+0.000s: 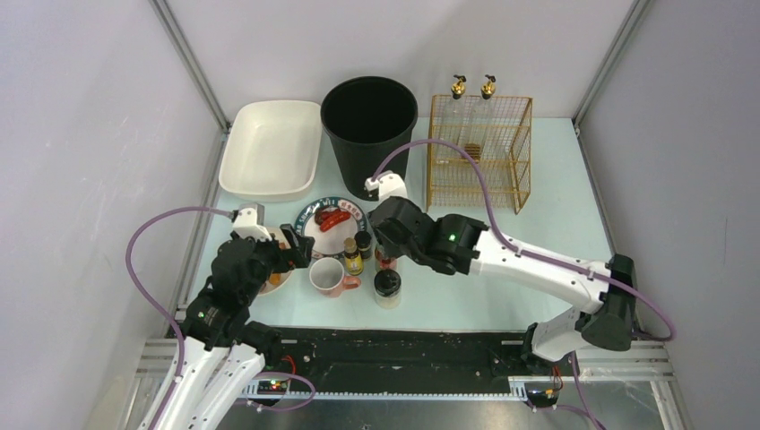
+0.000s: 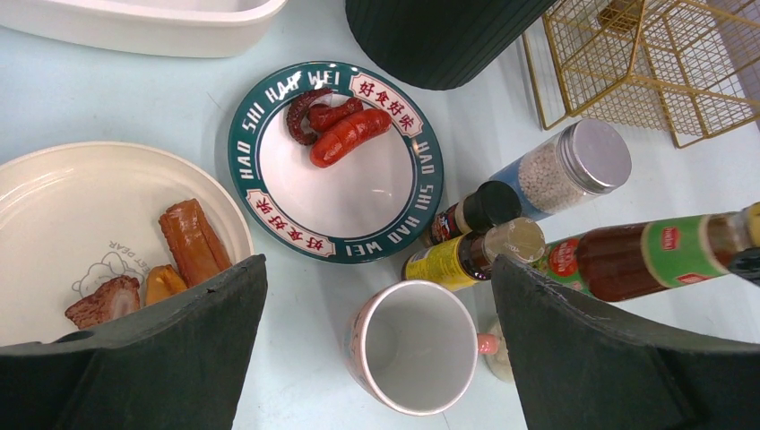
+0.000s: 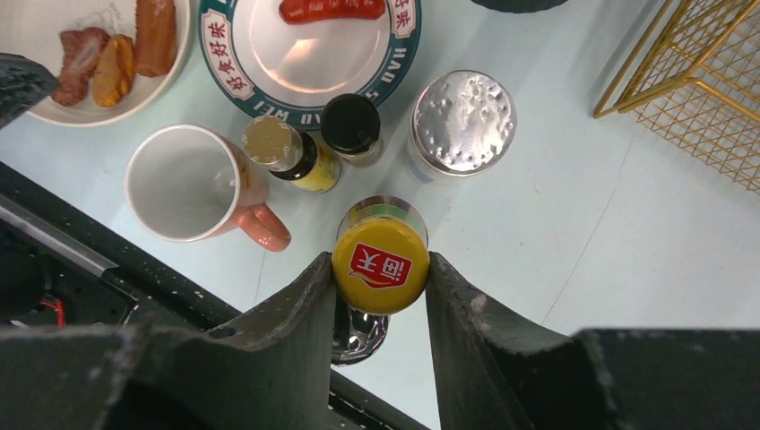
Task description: Clear the kitchen counter
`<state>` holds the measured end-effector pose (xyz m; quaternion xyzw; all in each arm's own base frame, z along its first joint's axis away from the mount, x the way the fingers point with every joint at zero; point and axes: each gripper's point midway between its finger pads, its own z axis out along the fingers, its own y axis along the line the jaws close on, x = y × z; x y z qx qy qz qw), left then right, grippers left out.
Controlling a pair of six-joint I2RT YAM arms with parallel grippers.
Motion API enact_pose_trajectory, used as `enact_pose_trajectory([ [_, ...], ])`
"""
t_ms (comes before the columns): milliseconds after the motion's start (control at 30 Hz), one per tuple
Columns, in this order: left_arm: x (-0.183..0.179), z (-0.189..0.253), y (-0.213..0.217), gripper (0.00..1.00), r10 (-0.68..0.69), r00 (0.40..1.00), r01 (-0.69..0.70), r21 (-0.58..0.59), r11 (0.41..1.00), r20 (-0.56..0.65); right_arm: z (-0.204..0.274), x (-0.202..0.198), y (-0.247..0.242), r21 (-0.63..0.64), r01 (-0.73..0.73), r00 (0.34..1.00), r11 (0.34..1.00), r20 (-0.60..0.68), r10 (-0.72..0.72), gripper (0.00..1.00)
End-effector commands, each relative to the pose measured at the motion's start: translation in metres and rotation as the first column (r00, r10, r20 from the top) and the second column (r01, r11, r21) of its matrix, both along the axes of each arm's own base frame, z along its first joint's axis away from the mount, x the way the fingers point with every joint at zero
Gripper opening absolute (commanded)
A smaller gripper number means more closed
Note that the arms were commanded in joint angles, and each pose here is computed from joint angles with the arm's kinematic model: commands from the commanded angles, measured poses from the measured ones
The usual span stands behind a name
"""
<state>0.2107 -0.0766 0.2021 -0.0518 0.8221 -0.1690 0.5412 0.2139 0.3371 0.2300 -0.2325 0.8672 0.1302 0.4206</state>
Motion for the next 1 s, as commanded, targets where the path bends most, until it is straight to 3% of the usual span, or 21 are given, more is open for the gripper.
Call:
enact_pose_trajectory([
  [0,0.001,0.010,-0.004,0.98,-0.011,1.000,0.011,-0.022,1.000,0.021,0.064,0.009,-0.004,0.168,0.031,0.991,0.985,0.120,-0.051,0.00],
  [567,0.002,0.008,-0.004,0.98,-0.010,1.000,0.010,-0.020,1.000,0.015,0.140,0.037,-0.090,0.229,0.159,0.948,0.960,0.238,-0.213,0.00],
  [967,0.001,0.009,-0.005,0.98,-0.015,1.000,0.015,-0.022,1.000,0.018,0.174,0.109,-0.148,0.245,0.305,0.887,0.920,0.278,-0.368,0.00],
])
